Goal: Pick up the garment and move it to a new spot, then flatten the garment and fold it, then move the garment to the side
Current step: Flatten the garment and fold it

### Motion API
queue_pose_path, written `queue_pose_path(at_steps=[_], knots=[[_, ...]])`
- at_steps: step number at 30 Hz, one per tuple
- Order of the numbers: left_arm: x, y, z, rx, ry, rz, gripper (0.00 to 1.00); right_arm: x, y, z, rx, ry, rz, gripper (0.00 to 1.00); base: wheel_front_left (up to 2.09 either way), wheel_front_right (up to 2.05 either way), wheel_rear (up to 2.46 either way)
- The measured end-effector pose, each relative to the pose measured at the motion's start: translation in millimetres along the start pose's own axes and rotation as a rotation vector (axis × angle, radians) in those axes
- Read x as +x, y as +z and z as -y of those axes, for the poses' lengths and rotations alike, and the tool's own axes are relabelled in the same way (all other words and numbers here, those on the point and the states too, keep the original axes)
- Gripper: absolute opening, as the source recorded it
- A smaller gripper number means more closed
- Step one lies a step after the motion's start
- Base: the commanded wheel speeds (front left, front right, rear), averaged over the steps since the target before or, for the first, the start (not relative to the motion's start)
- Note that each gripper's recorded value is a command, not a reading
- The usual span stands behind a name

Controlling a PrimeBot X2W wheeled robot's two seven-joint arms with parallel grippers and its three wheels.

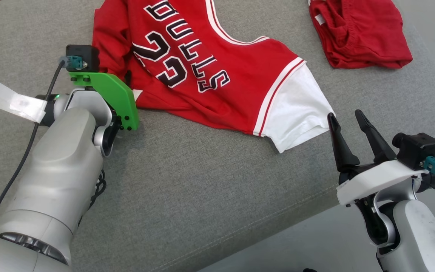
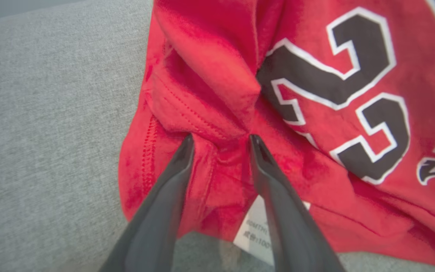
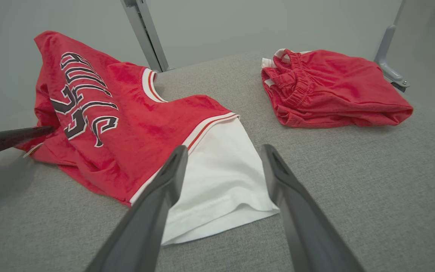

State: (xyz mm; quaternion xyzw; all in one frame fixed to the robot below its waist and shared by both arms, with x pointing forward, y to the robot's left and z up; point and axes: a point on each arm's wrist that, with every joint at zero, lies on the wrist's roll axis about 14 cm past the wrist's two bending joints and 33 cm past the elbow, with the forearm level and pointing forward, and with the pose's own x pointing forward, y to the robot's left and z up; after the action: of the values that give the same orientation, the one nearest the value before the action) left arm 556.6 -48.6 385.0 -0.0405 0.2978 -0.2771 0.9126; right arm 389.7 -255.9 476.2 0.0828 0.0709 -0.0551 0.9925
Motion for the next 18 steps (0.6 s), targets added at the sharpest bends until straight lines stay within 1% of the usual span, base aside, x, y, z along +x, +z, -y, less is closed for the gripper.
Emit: queue_pose_path(at_steps=[2,4,14,18], knots=[[0.7,-0.3,-1.7,0.001,0.004,-0.001,0.27,-0.3,-0.3,0.8,0.001,-0.003,0.002,1.00,0.00,0.00,0.00],[0.9,-0.2,-2.2,0.001,0.004,-0.001,0.00,-0.4,-0.8,1.5,0.001,-0.005,0.002,1.00,0.00,0.00,0.00],[-7.6,2.8,-3.3,0.017,-0.002,0.006,0.00,1.5,2.0,1.7,0.005,-0.004,0.013,1.00,0.00,0.00,0.00],[-15.1,14.6,-5.4,0.023,-0.003,0.055,0.00,3.7,4.7,-2.8,0.009,0.010,0.023,1.00,0.00,0.00,0.00]])
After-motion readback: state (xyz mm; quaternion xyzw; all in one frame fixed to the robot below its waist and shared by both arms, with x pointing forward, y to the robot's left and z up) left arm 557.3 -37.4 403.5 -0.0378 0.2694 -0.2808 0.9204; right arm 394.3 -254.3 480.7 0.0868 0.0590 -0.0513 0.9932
